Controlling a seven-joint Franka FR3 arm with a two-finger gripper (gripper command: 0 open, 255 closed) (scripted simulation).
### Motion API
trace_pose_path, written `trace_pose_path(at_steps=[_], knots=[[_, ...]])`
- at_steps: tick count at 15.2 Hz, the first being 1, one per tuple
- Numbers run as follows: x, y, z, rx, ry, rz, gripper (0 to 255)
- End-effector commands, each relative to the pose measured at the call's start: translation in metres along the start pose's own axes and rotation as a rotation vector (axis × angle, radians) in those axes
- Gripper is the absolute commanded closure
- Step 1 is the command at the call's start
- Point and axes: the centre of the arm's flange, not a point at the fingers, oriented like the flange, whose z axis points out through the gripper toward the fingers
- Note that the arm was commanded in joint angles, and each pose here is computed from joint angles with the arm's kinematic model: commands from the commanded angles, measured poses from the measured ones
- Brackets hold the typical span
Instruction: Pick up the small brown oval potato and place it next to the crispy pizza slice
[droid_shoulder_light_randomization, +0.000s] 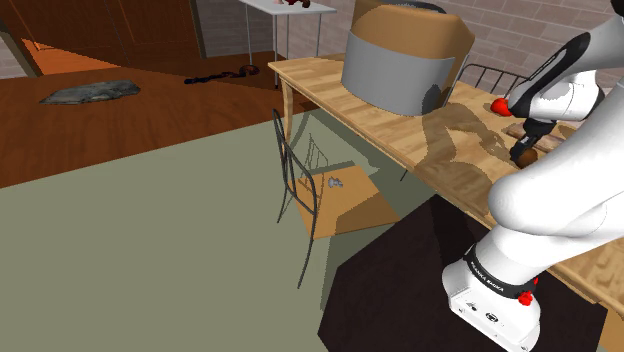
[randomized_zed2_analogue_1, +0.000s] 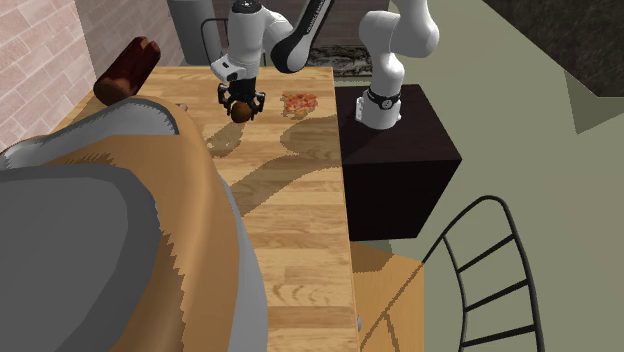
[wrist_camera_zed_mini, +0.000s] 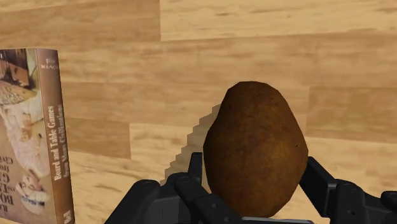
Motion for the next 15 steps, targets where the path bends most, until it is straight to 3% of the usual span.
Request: trace_pose_path(at_steps=[1,5,6,11,15], knots=[[-0.001,0.000,0.001,0.001,-0.001,0.001,255],[-0.001,0.000,0.001,0.001,-0.001,0.001,255],[-0.001,0.000,0.001,0.001,-0.001,0.001,0],[-0.001,0.000,0.001,0.001,-0.001,0.001,0],[-0.001,0.000,-0.049,0.001,-0.001,0.001,0]])
